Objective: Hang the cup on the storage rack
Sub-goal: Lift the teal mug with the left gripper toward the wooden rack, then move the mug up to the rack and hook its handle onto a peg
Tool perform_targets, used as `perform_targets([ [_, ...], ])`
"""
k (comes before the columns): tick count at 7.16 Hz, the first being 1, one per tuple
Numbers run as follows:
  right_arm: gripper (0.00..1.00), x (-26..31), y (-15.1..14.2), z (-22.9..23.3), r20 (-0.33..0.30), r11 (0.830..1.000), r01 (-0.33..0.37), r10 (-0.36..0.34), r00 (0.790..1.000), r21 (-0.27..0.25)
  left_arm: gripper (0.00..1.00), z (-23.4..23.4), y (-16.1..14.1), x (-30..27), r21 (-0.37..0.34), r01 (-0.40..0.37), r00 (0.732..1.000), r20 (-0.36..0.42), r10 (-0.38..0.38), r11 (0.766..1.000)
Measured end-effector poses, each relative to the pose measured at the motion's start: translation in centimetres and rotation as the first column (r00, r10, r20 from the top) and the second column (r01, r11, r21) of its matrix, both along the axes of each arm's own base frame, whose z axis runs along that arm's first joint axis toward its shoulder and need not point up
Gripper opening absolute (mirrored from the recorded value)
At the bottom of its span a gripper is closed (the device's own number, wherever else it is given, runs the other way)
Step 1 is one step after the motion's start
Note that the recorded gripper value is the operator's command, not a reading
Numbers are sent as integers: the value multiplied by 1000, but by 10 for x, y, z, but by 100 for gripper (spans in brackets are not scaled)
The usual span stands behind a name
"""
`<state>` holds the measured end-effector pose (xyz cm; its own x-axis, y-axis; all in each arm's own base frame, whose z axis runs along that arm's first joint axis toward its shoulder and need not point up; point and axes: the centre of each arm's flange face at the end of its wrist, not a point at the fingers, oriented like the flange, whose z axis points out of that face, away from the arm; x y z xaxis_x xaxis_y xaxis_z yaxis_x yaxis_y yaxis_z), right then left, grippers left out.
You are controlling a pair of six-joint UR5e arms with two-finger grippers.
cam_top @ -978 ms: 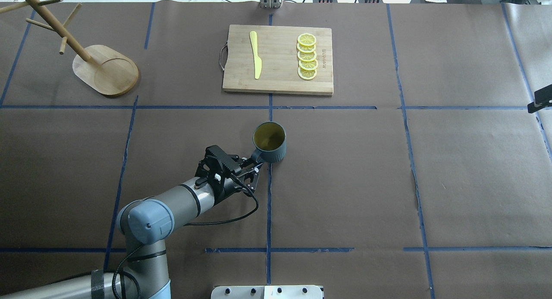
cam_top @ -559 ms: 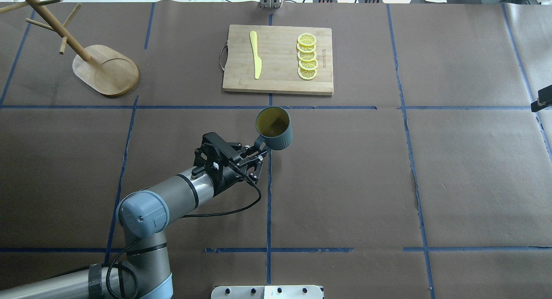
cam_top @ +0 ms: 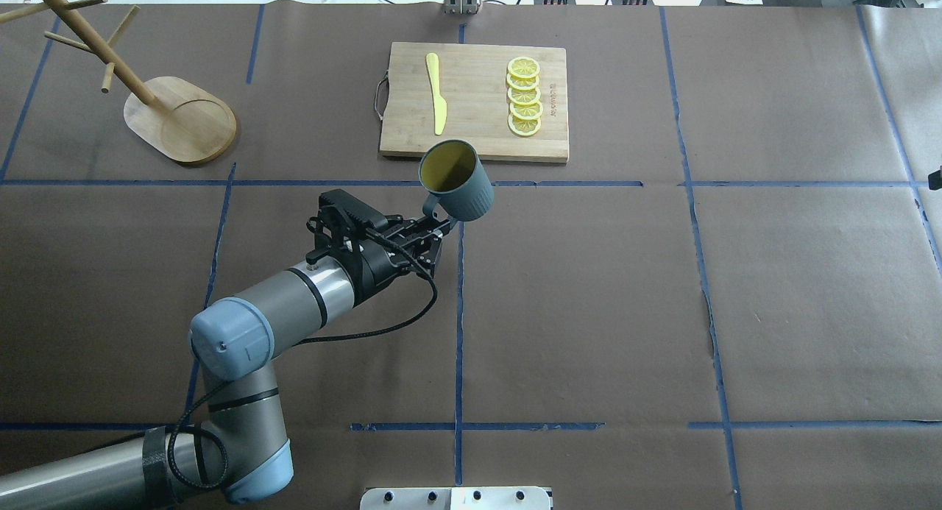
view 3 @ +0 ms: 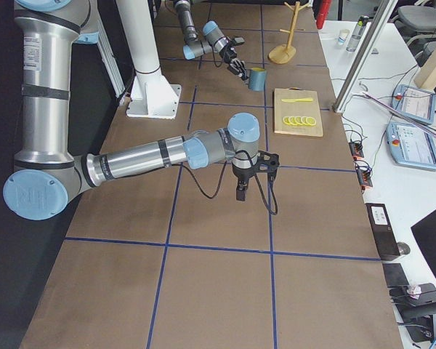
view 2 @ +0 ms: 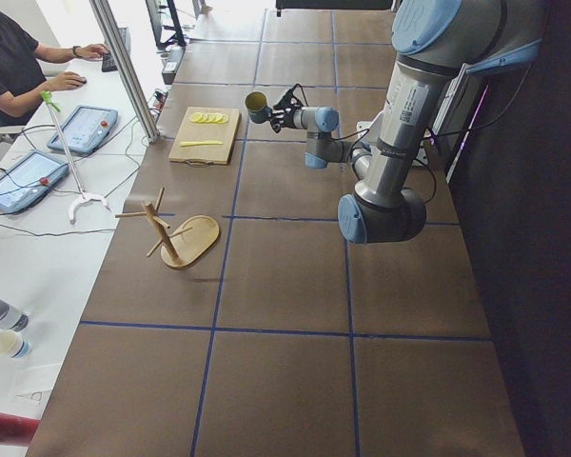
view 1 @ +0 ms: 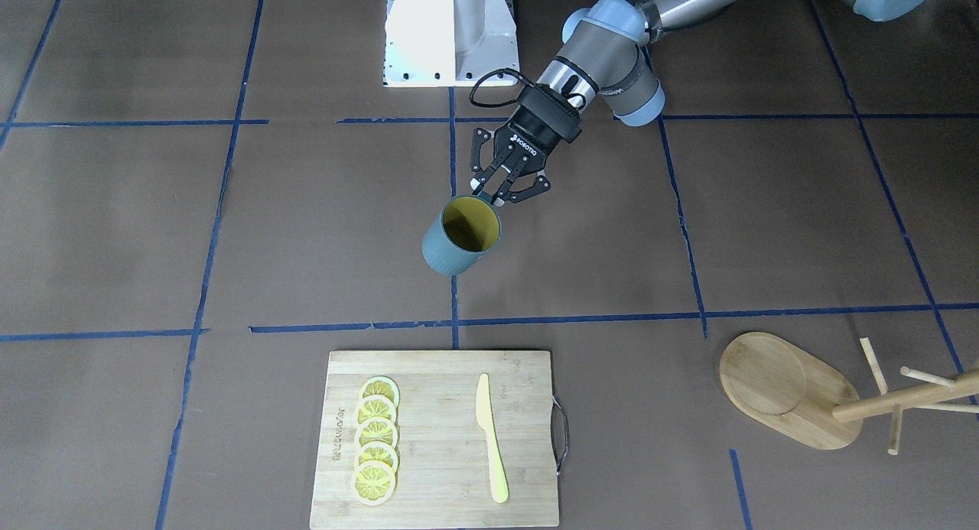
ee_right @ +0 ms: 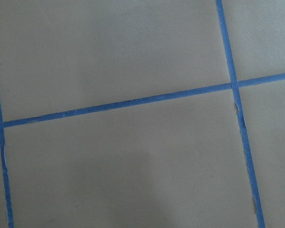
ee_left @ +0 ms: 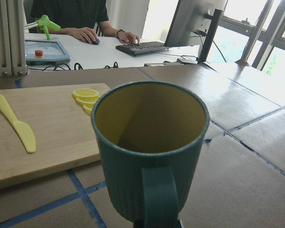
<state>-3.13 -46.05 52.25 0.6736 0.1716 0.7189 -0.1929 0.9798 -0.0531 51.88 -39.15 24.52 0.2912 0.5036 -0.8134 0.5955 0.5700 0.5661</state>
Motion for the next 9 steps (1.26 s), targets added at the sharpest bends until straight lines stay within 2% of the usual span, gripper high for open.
perform_targets([
  [2, 100, 14, 7, 10, -7, 1000, -3, 3, 1000, 5, 0, 3, -21, -24, -113, 5, 993, -118, -19, 994],
  [5, 100, 36, 16, 23, -18, 1000, -3, 4, 1000, 21, 0, 43, -70, -89, -297, -99, 967, -253, 22, 950],
  [7, 100, 45, 20, 29, -15, 1000, -6, 6, 1000, 19, 0, 80, -101, -141, -424, -117, 948, -316, -26, 898],
  [8, 100, 46, 21, 30, -13, 1000, -5, 5, 1000, 19, 0, 96, -109, -163, -481, -138, 930, -364, -55, 866],
  [9, 100, 47, 22, 30, -13, 1000, -5, 6, 1000, 20, 0, 104, -115, -183, -530, -183, 893, -442, -85, 828],
])
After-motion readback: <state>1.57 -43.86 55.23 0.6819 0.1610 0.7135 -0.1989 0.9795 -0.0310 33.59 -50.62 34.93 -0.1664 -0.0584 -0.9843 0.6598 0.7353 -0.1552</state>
